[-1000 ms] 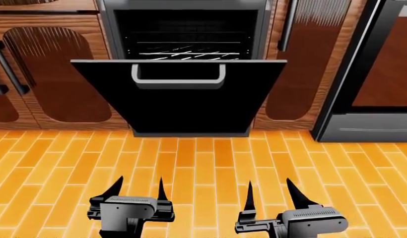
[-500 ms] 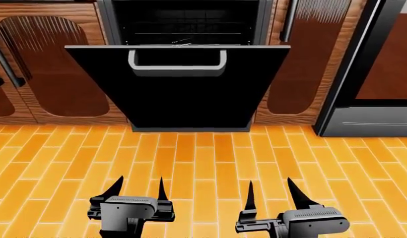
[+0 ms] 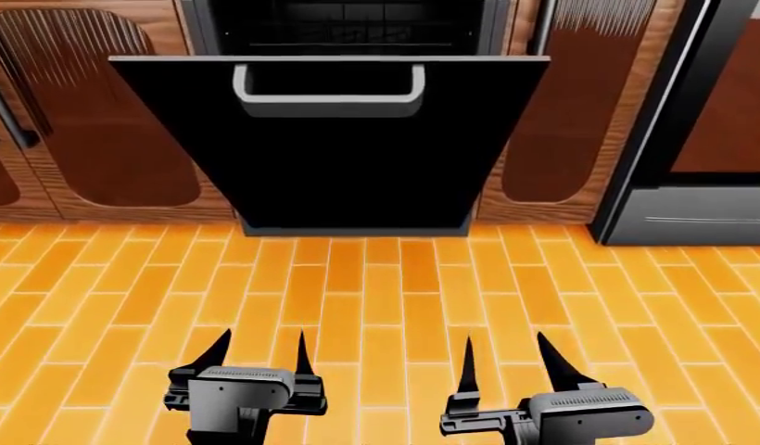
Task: Close the dishwasher door
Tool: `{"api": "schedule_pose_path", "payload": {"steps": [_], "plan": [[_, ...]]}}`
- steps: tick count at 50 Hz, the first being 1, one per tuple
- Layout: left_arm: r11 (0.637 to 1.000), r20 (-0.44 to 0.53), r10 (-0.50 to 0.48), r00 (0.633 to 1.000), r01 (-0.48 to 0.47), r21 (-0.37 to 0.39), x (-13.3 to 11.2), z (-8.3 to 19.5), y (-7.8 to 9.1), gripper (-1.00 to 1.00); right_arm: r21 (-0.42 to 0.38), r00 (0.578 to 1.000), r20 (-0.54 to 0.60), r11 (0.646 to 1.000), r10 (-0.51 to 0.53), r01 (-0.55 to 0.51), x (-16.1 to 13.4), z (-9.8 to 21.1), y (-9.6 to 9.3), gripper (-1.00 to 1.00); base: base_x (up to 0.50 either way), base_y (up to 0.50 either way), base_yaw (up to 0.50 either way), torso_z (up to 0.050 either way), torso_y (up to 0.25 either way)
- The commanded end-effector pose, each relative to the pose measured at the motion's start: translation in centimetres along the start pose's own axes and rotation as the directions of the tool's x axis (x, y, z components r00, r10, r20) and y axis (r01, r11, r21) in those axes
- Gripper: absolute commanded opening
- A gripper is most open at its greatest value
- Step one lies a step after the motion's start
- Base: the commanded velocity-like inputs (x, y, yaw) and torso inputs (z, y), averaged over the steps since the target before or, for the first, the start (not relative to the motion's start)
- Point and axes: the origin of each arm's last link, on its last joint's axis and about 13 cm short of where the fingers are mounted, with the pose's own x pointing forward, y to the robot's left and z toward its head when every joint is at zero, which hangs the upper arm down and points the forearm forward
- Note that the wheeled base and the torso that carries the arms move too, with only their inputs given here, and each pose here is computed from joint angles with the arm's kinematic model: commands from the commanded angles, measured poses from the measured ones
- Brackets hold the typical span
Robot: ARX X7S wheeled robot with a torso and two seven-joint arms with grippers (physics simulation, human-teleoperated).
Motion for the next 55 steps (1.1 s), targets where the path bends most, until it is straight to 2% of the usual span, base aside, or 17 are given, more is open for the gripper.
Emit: {"api": "schedule_pose_path", "payload": {"steps": [1, 55], "plan": [[1.0, -0.001, 0.0, 1.0, 0.0, -0.001, 0.0, -0.01, -0.01, 1.0, 0.001, 1.0, -0.002, 1.0, 0.002, -0.002, -0.04, 0.05, -0.01, 1.0, 0.0, 0.0, 0.0, -0.05, 0.002], [1.0, 0.001, 0.001, 1.0, -0.001, -0.001, -0.01, 0.07, 0.02, 1.0, 0.004, 1.0, -0.007, 1.0, 0.001, -0.001, -0.11, 0.14, -0.04, 1.0, 0.0, 0.0, 0.0, -0.05, 0.003]]}}
